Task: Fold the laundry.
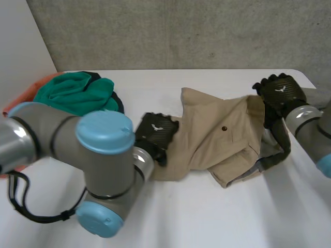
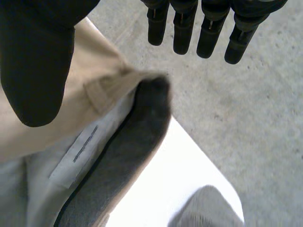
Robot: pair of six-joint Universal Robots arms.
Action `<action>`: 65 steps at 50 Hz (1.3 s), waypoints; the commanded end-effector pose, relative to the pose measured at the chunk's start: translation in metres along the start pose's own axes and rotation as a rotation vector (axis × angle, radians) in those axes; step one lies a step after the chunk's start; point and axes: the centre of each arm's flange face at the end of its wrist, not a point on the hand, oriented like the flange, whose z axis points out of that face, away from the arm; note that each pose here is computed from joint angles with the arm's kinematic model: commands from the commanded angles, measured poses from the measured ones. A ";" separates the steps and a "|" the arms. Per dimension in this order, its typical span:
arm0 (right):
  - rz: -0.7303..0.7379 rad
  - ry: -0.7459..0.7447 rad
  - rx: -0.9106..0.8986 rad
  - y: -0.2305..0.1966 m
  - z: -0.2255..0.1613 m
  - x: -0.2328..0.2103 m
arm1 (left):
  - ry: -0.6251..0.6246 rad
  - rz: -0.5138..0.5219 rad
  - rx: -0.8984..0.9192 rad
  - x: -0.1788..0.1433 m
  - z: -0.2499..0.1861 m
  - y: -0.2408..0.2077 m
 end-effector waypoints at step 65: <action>0.071 0.080 0.378 -0.180 -0.117 0.052 | -0.331 0.062 0.638 -0.107 -0.082 -0.177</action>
